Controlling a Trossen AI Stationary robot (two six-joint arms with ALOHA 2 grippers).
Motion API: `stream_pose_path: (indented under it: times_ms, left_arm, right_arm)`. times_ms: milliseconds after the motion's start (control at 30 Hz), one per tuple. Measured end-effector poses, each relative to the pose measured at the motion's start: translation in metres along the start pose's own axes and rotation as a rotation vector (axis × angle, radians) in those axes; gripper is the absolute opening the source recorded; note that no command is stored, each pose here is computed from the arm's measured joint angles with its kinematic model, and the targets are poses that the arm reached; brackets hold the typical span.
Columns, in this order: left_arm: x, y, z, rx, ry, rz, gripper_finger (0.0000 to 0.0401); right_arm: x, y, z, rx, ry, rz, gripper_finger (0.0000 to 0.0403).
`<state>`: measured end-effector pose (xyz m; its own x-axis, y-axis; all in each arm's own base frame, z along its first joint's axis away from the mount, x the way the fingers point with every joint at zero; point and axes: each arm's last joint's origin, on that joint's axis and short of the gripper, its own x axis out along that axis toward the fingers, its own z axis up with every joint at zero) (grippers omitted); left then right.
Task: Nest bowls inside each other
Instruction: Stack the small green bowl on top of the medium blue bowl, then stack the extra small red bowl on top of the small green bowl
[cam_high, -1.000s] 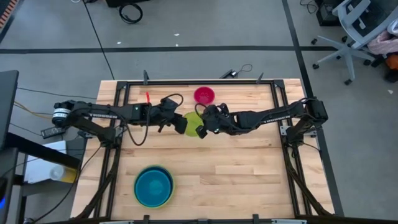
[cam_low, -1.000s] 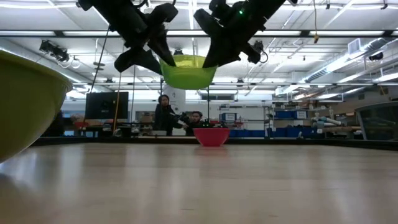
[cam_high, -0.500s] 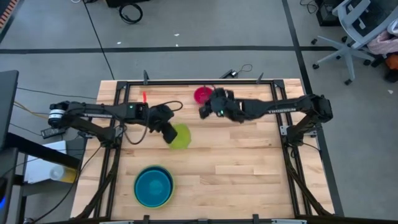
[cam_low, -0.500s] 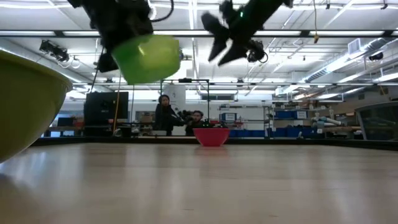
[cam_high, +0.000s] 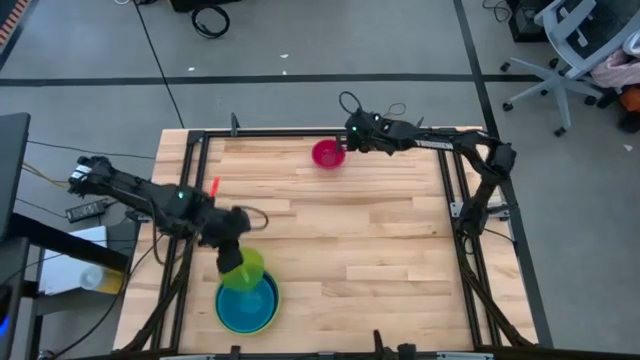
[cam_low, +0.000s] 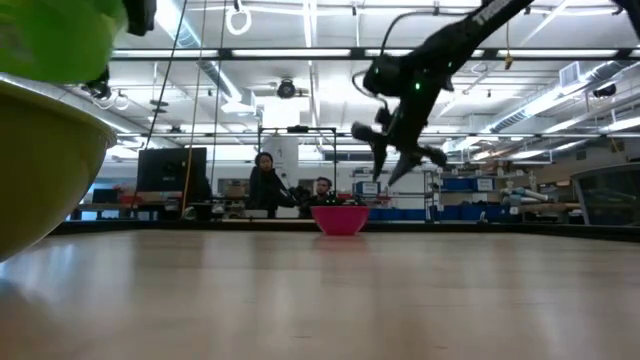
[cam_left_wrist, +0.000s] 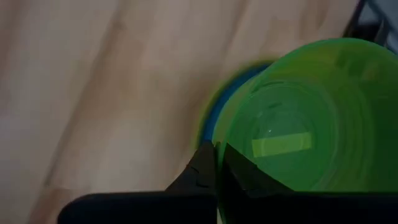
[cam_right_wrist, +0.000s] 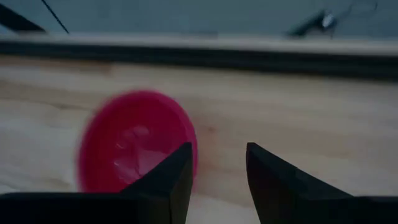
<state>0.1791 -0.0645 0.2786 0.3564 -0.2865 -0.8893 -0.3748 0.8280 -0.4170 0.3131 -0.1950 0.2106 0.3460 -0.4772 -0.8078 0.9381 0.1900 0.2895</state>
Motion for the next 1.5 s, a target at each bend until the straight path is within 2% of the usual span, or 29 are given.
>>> stream_pose_path:
  times_ms: [167,367,533,667,833,967,1067,1167,1333,1500]
  left_arm:
    - [0.021,-0.016,-0.010,0.035,0.090,0.041,0.0000]
    - [0.043,-0.030,-0.018,0.051,0.154,0.062,0.0000]
    - [0.056,-0.037,-0.020,0.067,0.171,0.076,0.0011]
    - [0.058,-0.037,-0.018,0.048,0.155,0.080,0.0049]
    - [0.052,-0.035,-0.018,0.003,0.152,0.085,0.0122]
    - [0.040,-0.028,-0.020,-0.050,0.137,0.101,0.0180]
    - [0.025,-0.017,-0.015,-0.109,0.026,0.140,0.0208]
    - [0.010,-0.004,-0.001,-0.165,-0.154,0.176,0.0218]
    - [-0.003,0.011,0.035,-0.204,-0.391,0.126,0.0219]
    - [-0.005,0.015,0.068,-0.162,-0.558,0.066,0.0219]
  right_arm:
    - [0.028,-0.004,-0.007,0.028,0.096,0.004,0.0153]
    - [0.039,0.006,-0.019,0.006,0.113,0.041,0.0153]
    - [0.050,0.004,-0.023,0.001,0.127,0.024,0.0149]
    - [0.059,0.004,-0.026,-0.016,0.148,0.039,0.0116]
    - [0.056,0.011,-0.030,-0.069,0.145,0.073,0.0022]
    - [0.035,0.025,-0.044,-0.148,0.153,0.099,0.0028]
    - [0.006,0.045,-0.060,-0.214,0.121,0.158,0.0025]
    - [-0.018,0.065,-0.086,-0.302,0.099,0.224,0.0019]
    - [-0.049,0.088,-0.126,-0.354,0.039,0.284,0.0019]
    - [-0.061,0.096,-0.151,-0.349,0.003,0.284,0.0019]
